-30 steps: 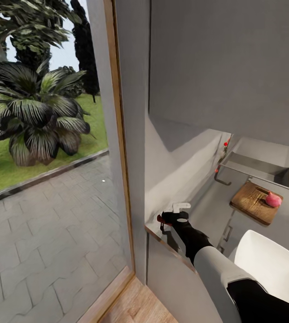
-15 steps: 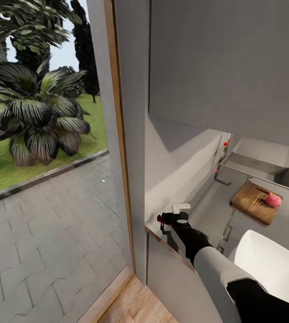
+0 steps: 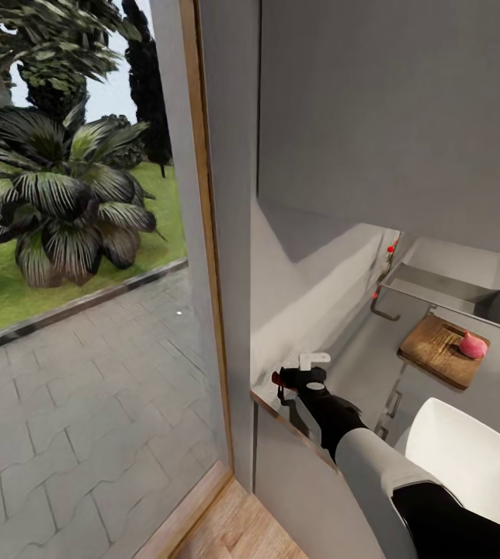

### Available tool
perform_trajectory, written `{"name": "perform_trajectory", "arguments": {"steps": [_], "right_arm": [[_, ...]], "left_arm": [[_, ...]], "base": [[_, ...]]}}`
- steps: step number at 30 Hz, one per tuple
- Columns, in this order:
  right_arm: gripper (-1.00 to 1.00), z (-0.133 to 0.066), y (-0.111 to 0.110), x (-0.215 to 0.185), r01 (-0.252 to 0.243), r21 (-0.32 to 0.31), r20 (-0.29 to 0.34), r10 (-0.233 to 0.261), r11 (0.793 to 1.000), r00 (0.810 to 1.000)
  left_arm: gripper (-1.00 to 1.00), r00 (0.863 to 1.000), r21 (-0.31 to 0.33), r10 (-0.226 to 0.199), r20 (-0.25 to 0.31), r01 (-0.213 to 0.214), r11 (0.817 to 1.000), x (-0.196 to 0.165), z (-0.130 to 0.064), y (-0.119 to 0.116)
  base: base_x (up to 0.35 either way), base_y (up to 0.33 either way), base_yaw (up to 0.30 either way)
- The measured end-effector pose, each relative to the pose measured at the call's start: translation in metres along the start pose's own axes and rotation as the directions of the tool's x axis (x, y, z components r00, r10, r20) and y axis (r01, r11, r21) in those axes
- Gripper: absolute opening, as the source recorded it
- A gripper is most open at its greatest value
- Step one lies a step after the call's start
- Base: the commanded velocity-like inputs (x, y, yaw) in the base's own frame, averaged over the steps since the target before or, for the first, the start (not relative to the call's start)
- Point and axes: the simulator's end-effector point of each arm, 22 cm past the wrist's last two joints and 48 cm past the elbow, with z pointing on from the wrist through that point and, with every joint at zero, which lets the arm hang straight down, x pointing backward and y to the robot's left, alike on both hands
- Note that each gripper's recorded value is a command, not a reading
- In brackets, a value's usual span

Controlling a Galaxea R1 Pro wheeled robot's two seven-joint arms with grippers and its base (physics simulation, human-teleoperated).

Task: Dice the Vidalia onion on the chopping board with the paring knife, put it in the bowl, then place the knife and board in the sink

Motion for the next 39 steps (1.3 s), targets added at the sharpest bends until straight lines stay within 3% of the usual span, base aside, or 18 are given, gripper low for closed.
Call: {"name": "perform_trajectory", "arguments": {"steps": [12,23,39], "right_arm": [[1.0,0.0003,-0.0003,0.0014,-0.001,0.002,0.007,0.001,1.0,1.0],[1.0,0.0002,-0.0004,0.0014,0.001,0.002,0.007,-0.001,1.0,1.0],[1.0,0.0001,-0.0003,0.0013,0.001,0.002,0.007,-0.001,1.0,1.0]], "left_arm": [[1.0,1.0,0.0,0.0,-0.001,0.0,1.0,0.0003,-0.0003,0.0001],[1.0,1.0,0.0,0.0,-0.001,0.0,1.0,0.0003,-0.0003,0.0001],[1.0,1.0,0.0,0.0,0.0,0.0,1.0,0.0001,-0.0001,0.0001]], "base": [[-0.011,0.0,0.0],[-0.185,0.054,0.0],[-0.007,0.003,0.0]]}}
